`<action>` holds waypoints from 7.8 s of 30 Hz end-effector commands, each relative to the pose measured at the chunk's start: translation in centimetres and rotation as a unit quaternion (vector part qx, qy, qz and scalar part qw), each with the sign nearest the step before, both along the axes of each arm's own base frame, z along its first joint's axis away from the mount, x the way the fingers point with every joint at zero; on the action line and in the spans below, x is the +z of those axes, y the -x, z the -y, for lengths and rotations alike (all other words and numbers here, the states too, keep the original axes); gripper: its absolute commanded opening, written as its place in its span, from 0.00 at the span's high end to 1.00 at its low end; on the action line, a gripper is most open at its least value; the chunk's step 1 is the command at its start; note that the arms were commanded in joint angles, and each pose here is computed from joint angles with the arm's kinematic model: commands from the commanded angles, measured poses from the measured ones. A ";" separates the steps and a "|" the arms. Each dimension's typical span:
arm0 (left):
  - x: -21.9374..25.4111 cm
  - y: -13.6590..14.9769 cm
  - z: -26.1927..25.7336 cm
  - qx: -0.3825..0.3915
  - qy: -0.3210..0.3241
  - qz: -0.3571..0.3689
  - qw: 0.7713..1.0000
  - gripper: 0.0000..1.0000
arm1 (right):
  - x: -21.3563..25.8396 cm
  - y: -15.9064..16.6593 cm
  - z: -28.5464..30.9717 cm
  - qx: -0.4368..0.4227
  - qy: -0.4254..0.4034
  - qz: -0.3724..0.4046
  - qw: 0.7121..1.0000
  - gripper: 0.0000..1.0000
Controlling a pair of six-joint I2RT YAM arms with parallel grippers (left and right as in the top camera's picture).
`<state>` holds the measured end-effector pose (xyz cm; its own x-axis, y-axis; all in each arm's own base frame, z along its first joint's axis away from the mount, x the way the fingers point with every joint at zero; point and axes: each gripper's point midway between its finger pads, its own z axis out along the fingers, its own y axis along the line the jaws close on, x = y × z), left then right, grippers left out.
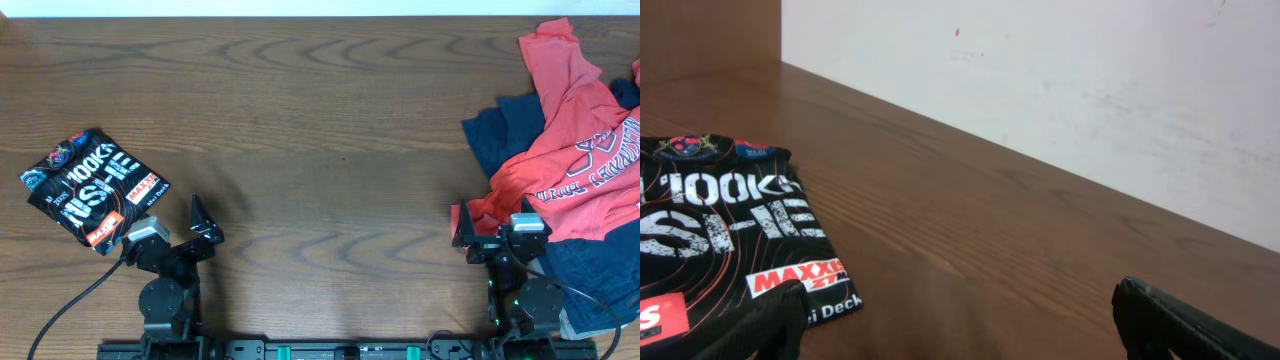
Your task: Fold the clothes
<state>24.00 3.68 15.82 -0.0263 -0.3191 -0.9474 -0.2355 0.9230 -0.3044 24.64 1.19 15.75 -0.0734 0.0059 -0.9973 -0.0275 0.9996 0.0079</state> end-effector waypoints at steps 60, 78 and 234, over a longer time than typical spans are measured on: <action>-2.1 -0.1 0.0 0.002 0.003 -0.028 1.000 0.02 | -0.2 0.0 0.3 -0.004 0.007 -0.003 1.000 0.01; -2.1 -0.1 0.0 0.002 0.003 -0.028 1.000 0.02 | -0.2 0.0 0.3 -0.004 0.007 -0.003 1.000 0.01; -4.4 -1.3 8.2 -0.118 0.226 -0.414 0.874 0.02 | -1.4 -6.0 -5.8 -0.012 0.037 -0.464 0.885 0.01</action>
<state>25.06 -1.49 12.13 -0.7065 -0.5211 -0.4788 -0.3834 0.8506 -0.3600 30.73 8.76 14.00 -0.8541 -0.1016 -0.5101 -0.0930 0.9948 -0.0425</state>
